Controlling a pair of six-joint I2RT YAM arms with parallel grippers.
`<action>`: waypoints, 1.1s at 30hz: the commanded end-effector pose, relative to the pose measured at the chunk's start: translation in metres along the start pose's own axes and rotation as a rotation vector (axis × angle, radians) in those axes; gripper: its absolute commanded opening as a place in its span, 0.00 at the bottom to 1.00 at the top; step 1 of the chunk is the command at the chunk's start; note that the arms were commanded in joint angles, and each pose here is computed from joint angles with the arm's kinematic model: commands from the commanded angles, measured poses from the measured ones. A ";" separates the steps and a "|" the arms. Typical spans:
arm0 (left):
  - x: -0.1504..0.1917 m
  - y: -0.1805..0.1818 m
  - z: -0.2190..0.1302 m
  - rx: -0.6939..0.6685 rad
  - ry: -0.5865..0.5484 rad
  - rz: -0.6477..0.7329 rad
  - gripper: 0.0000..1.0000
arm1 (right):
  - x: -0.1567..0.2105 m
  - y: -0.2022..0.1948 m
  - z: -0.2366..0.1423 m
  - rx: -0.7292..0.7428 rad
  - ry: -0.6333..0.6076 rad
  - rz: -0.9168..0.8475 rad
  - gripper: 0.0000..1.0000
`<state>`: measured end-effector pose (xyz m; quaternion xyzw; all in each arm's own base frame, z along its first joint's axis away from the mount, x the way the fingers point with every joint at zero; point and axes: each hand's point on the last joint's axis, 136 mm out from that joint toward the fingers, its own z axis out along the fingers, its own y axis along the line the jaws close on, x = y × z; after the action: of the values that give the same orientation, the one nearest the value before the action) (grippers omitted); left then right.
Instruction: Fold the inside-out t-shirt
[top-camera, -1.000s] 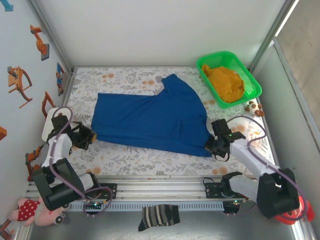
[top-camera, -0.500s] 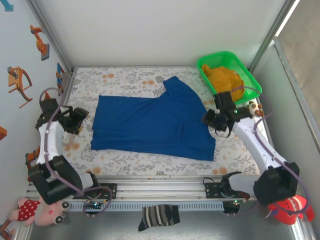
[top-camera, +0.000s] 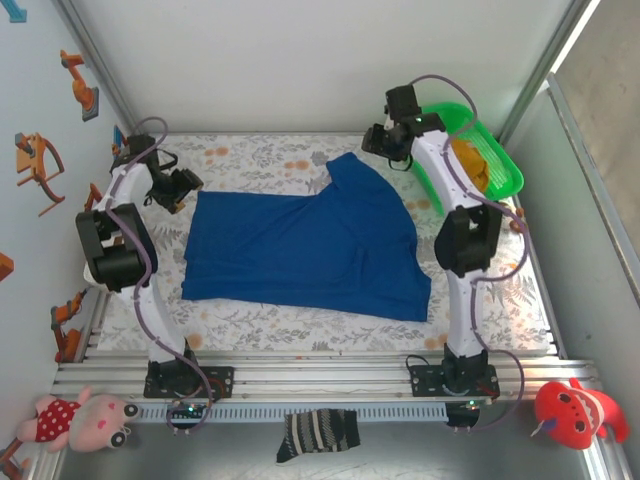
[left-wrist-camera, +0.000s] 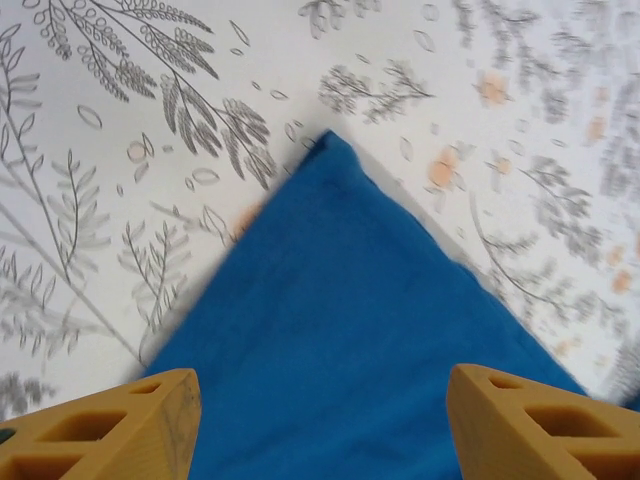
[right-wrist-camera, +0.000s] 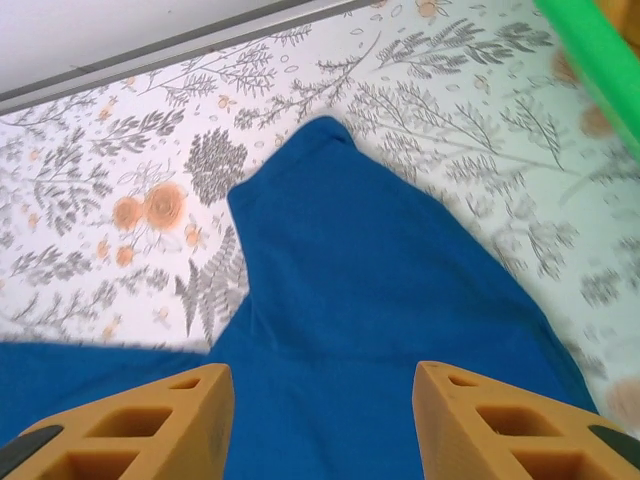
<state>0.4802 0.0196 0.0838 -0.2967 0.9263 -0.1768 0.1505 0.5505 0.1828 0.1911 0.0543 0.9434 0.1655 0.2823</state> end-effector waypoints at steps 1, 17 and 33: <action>-0.006 0.006 0.012 -0.066 0.030 0.039 0.65 | -0.005 -0.002 0.019 0.012 0.019 -0.045 0.51; 0.023 -0.001 0.057 -0.027 0.139 0.071 0.00 | -0.019 -0.018 0.148 -0.030 -0.095 -0.067 0.54; 0.027 -0.010 0.051 0.037 0.134 0.039 0.00 | 0.019 -0.030 0.194 -0.143 0.033 0.013 0.41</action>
<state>0.4820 -0.0149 0.0201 -0.2600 0.9414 -0.1976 0.0843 0.6503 0.1999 0.0365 0.0440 0.9305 0.2089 0.2977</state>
